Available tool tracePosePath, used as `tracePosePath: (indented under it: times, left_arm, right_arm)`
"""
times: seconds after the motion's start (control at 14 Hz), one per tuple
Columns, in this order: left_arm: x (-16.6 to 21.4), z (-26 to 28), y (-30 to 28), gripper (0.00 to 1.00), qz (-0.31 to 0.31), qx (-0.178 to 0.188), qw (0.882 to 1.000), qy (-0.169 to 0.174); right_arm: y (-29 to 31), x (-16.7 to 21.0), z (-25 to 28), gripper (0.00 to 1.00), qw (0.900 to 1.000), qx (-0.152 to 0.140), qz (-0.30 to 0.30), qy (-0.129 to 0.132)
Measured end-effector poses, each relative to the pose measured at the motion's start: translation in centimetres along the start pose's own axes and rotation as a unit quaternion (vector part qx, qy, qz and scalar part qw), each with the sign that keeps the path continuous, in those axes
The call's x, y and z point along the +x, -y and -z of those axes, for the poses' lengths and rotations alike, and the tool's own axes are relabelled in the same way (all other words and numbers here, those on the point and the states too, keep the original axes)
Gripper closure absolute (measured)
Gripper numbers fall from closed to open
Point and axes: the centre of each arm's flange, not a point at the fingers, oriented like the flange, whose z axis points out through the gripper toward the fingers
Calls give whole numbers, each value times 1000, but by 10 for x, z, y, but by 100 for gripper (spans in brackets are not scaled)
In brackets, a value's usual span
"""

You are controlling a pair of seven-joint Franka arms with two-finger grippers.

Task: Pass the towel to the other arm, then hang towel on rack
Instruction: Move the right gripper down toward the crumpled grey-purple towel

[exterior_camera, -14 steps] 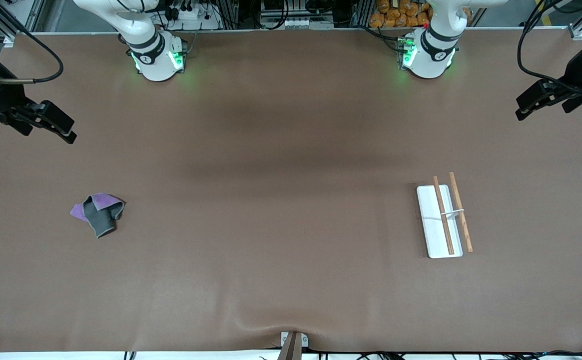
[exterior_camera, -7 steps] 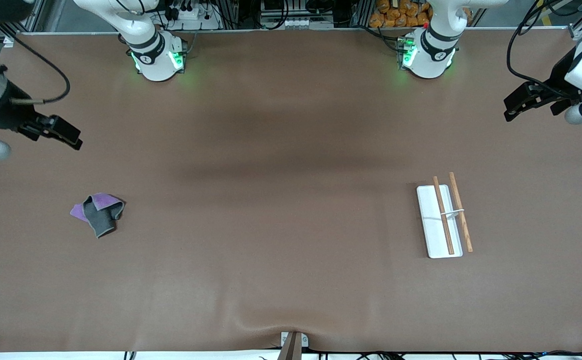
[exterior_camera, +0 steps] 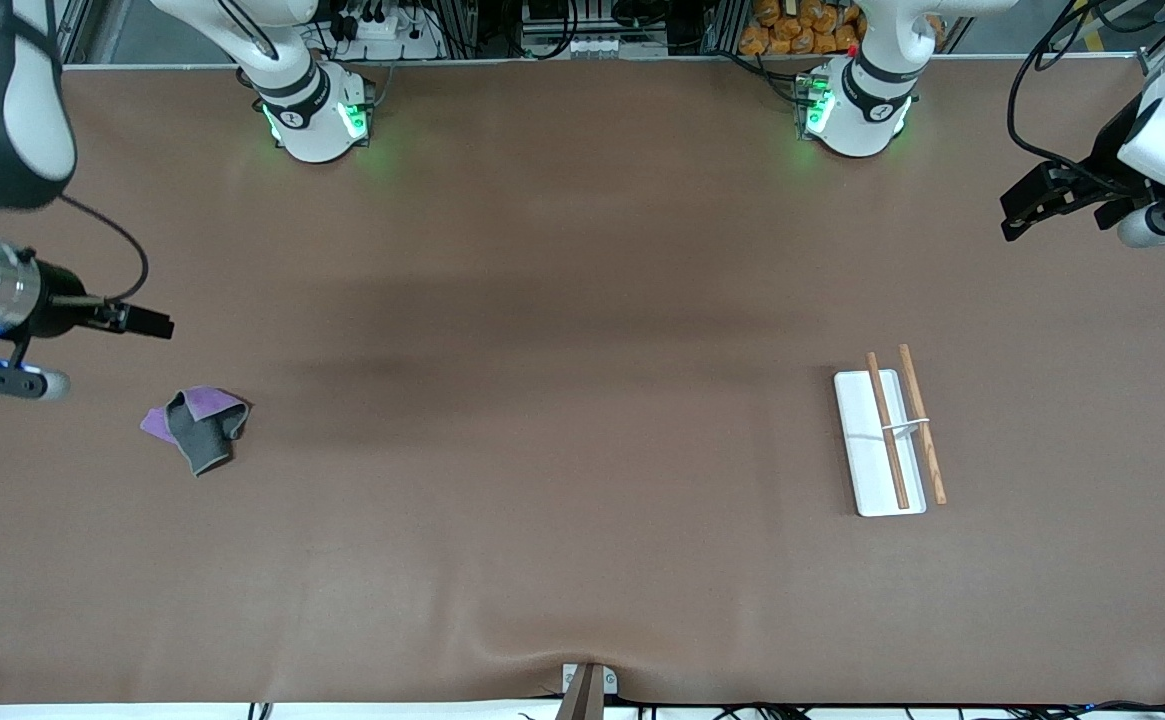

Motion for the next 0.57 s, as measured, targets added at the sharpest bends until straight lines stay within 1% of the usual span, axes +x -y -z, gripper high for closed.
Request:
tracePosePath:
  times: [0.07, 0.14, 0.29, 0.36, 0.5, 0.57]
  left_arm:
    - [0, 0, 0, 0, 0, 0, 1000, 0]
    - [0, 0, -1, 0, -1, 0, 1000, 0]
    - [0, 0, -1, 0, -1, 0, 1000, 0]
    - [0, 0, -1, 0, -1, 0, 1000, 0]
    - [0, 1, -1, 0, -1, 0, 1000, -1]
    - [-1, 1, -1, 0, -1, 0, 1000, -1]
  right_arm:
    - [-12, 11, -13, 0, 1000, 1, 1, 5]
    - [-24, 24, -26, 0, 1000, -4, 5, 5]
    - [-49, 48, -58, 0, 1000, -28, 11, 7]
    - [-55, 59, -76, 0, 999, -33, 12, 13]
    - [-57, 73, -106, 0, 999, -35, 14, 27]
    - [-56, 78, -118, 0, 999, -35, 16, 30]
